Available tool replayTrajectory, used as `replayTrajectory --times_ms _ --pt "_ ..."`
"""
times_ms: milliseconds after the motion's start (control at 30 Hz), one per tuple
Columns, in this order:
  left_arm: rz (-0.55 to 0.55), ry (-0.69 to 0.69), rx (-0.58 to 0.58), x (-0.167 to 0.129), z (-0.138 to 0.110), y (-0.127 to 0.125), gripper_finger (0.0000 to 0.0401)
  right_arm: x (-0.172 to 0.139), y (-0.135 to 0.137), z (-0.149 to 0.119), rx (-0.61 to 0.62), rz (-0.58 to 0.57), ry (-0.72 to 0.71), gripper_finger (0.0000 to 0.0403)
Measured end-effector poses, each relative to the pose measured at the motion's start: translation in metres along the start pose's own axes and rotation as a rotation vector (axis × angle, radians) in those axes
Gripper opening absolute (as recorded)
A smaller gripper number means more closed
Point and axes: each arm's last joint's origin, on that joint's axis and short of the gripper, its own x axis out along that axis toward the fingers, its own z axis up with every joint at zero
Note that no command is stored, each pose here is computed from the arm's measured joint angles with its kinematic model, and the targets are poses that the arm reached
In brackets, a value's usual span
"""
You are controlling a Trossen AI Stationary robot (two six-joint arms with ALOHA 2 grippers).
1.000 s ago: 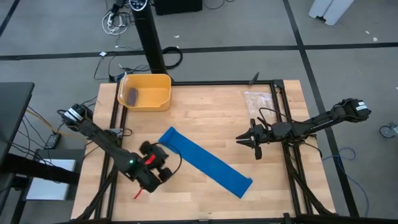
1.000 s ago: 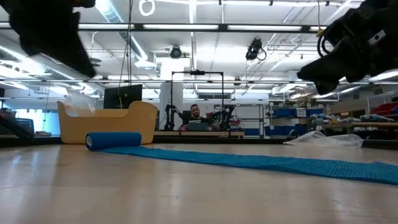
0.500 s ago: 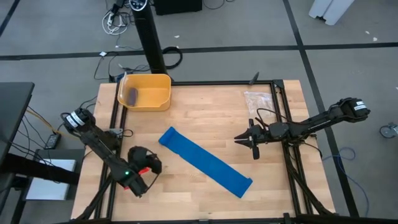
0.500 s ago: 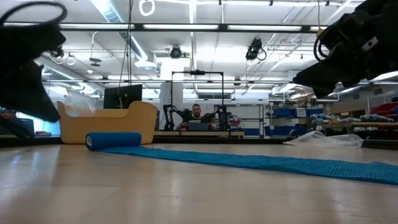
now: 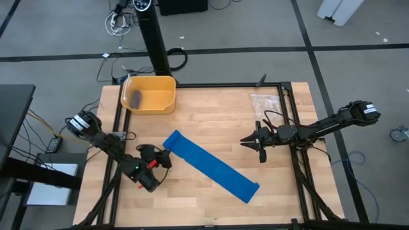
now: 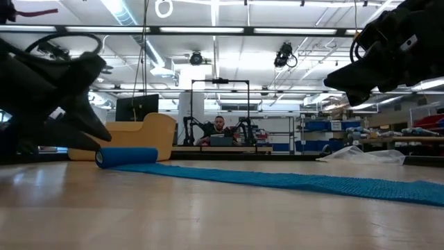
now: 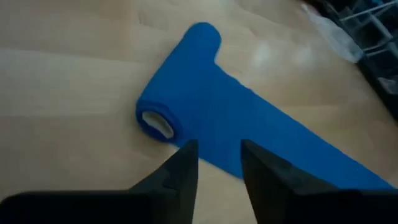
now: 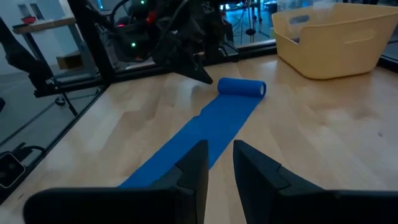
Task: Roll bandage
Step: Roll the blue bandage
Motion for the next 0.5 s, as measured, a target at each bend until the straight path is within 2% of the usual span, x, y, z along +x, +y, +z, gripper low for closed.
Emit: replayTrajectory --times_ms 500 --pt "0.061 0.039 0.002 0.0092 0.0032 -0.0023 0.0133 0.0 0.0 0.0002 0.0 0.0 -0.002 0.0078"
